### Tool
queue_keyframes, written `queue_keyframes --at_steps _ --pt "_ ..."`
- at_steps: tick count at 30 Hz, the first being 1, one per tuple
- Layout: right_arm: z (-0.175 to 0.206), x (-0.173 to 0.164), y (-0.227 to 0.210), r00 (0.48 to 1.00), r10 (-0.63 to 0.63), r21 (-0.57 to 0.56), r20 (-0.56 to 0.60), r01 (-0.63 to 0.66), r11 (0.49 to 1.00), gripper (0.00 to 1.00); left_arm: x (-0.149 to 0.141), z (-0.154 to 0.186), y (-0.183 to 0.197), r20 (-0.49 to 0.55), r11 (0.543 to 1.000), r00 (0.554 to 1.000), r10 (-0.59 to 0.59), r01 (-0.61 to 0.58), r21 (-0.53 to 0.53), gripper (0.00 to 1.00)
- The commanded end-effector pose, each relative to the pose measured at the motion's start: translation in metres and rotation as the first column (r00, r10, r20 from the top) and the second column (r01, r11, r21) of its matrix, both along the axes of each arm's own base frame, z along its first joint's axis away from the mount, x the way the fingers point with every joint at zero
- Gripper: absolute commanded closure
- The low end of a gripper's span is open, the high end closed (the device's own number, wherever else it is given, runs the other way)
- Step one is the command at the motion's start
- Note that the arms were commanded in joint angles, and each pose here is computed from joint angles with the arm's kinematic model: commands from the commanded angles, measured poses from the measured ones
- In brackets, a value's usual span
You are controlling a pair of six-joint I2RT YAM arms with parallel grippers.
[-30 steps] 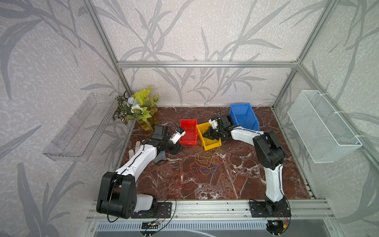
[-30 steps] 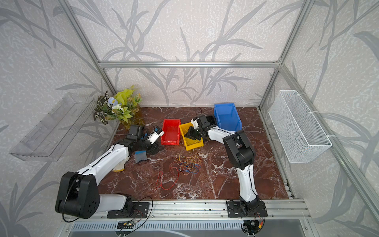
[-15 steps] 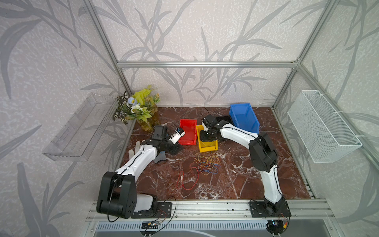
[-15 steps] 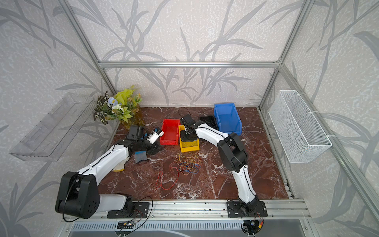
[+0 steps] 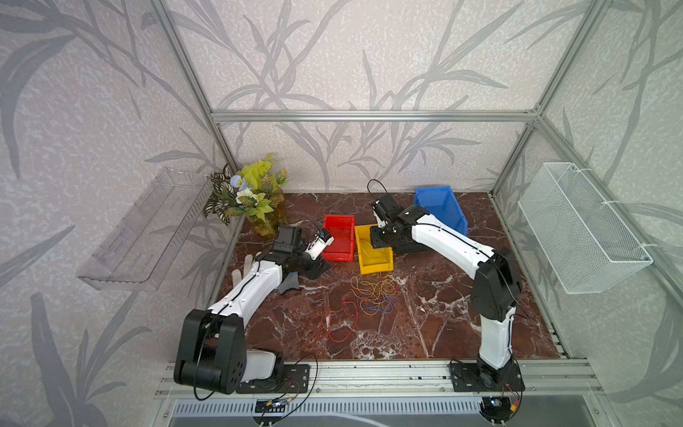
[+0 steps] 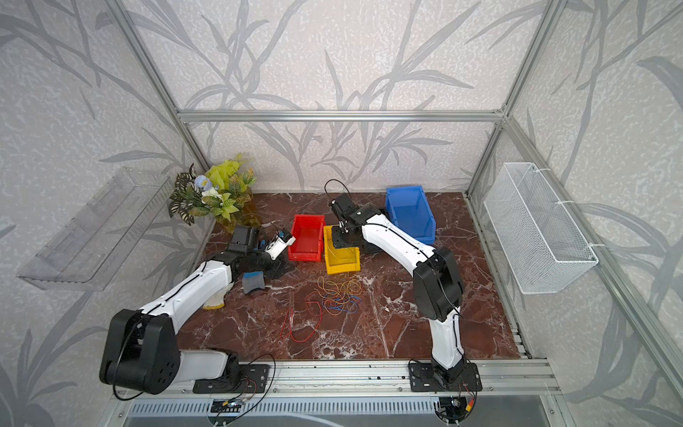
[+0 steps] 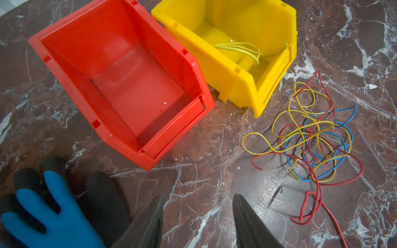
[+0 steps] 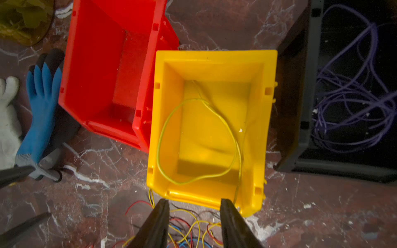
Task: Untangle and sort cables by color
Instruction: Adjust the cable in the bin, then untie the cable.
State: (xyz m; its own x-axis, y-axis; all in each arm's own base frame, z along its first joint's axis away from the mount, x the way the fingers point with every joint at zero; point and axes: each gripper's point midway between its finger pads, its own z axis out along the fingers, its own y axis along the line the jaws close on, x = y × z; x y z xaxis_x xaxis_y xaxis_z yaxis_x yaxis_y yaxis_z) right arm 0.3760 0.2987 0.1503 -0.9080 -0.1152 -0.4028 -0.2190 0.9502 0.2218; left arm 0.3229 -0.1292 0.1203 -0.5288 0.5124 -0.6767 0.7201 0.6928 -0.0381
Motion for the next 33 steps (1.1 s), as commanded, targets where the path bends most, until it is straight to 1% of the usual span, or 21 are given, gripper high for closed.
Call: queue_keyframes --at_steps 1,4,8,12,14,16,17,20,23,26,27,28,30,31,32,33 --pt "0.000 -0.024 -0.015 0.999 0.019 -0.035 -0.043 -0.020 0.999 0.57 0.005 0.005 -0.008 0.010 0.999 1.000 -0.027 0.027 -0.030 0.46" --pt "-0.005 -0.034 -0.024 0.998 0.000 -0.055 -0.070 -0.004 0.998 0.59 0.008 0.004 -0.013 0.003 0.999 1.000 -0.024 0.024 -0.042 0.46" --pt "-0.012 -0.054 -0.054 0.993 -0.063 -0.138 -0.098 0.049 0.989 0.60 0.002 -0.001 -0.029 -0.021 0.996 0.998 -0.058 0.057 -0.063 0.46" --pt "-0.034 -0.087 -0.063 0.981 0.001 -0.136 -0.193 -0.028 0.990 0.58 0.002 -0.002 -0.044 -0.021 0.994 0.995 -0.096 0.095 -0.053 0.46" --pt "-0.047 -0.096 -0.065 0.975 0.009 -0.131 -0.222 -0.039 0.991 0.56 0.003 -0.001 -0.048 -0.022 0.992 0.994 -0.105 0.104 -0.067 0.46" --pt "-0.058 -0.101 -0.060 0.970 0.034 -0.094 -0.240 -0.058 0.994 0.55 0.002 -0.003 -0.051 -0.030 0.991 0.993 -0.112 0.110 -0.076 0.46" --pt "-0.064 -0.102 -0.059 0.970 0.046 -0.083 -0.239 -0.067 0.994 0.54 0.001 -0.004 -0.052 -0.038 0.990 0.992 -0.119 0.116 -0.081 0.46" --pt "-0.082 -0.098 -0.061 0.973 0.050 -0.096 -0.226 -0.073 0.993 0.52 -0.006 -0.005 -0.054 -0.046 0.985 0.988 -0.146 0.141 -0.094 0.45" --pt "-0.100 -0.091 -0.058 0.972 0.049 -0.103 -0.231 -0.074 0.992 0.51 -0.013 -0.005 -0.055 -0.039 0.981 0.985 -0.168 0.163 -0.105 0.44" --pt "-0.113 -0.080 -0.052 0.979 0.051 -0.092 -0.197 -0.070 0.993 0.52 -0.018 -0.005 -0.055 -0.039 0.978 0.982 -0.182 0.177 -0.107 0.44" --pt "-0.116 -0.077 -0.050 0.982 0.057 -0.083 -0.180 -0.073 0.994 0.57 -0.019 -0.005 -0.055 -0.038 0.978 0.982 -0.186 0.181 -0.108 0.44" --pt "-0.118 -0.074 -0.049 0.985 0.061 -0.078 -0.161 -0.074 0.994 0.66 -0.020 -0.004 -0.055 -0.035 0.977 0.981 -0.190 0.186 -0.109 0.44" --pt "-0.120 -0.069 -0.056 0.992 0.050 -0.115 -0.114 -0.063 0.991 0.90 -0.022 -0.001 -0.056 -0.031 0.974 0.979 -0.203 0.199 -0.112 0.44" --pt "-0.117 -0.069 -0.059 0.995 0.058 -0.126 -0.087 -0.068 0.990 0.98 -0.023 0.002 -0.057 -0.029 0.971 0.977 -0.212 0.207 -0.116 0.43" --pt "-0.109 -0.069 -0.059 0.996 0.072 -0.128 -0.046 -0.078 0.989 1.00 -0.024 0.007 -0.059 -0.027 0.968 0.974 -0.226 0.221 -0.122 0.43" --pt "-0.096 -0.070 -0.056 0.995 0.099 -0.113 0.008 -0.098 0.989 1.00 -0.025 0.012 -0.060 -0.026 0.964 0.971 -0.239 0.234 -0.129 0.43"
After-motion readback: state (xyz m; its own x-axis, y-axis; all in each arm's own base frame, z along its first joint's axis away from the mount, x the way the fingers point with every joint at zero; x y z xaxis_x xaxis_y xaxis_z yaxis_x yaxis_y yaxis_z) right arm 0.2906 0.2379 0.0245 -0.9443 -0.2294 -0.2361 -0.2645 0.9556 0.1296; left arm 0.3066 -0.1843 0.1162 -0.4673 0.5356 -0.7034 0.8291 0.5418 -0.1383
